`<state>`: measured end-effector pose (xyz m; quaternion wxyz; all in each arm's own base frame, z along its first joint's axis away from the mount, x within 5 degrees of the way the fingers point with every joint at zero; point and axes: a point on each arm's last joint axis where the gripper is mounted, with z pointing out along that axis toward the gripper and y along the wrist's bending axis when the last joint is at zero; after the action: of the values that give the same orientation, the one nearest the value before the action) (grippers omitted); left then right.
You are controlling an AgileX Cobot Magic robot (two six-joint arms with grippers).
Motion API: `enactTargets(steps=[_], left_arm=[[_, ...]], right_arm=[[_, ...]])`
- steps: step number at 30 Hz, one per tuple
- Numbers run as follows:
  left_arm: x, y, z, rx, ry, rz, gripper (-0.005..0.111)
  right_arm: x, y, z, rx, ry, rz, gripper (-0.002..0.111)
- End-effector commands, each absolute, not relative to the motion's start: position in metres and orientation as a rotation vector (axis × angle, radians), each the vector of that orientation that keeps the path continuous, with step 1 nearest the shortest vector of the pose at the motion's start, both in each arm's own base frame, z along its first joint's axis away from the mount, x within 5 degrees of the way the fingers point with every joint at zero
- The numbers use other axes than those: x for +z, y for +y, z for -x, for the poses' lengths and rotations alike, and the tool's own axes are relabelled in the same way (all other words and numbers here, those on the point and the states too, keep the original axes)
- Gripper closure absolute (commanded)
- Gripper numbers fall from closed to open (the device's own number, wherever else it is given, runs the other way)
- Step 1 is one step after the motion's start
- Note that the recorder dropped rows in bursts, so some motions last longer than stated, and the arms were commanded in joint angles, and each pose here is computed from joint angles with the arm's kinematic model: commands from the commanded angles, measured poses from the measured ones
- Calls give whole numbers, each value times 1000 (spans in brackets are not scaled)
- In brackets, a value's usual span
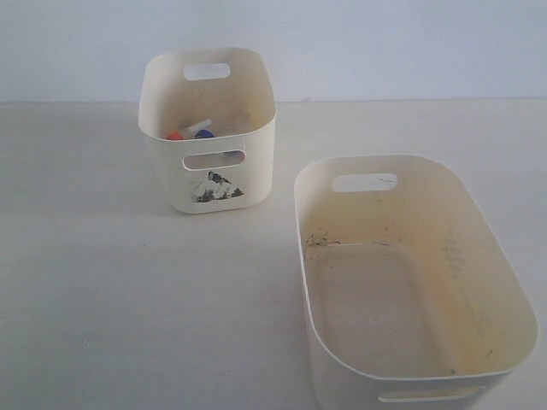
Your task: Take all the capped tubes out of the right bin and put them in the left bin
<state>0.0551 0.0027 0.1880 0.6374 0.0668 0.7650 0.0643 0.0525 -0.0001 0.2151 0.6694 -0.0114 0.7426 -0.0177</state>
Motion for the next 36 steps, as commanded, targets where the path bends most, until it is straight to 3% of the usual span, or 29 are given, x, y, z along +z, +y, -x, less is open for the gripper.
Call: enactTargets(steps=[1, 36], left_arm=[[190, 2, -55, 132, 1735, -140, 102], [190, 2, -55, 132, 1735, -140, 102]], right_arm=[[194, -1, -56, -16, 1695, -15, 109], [184, 0, -54, 6, 1810, -34, 109]])
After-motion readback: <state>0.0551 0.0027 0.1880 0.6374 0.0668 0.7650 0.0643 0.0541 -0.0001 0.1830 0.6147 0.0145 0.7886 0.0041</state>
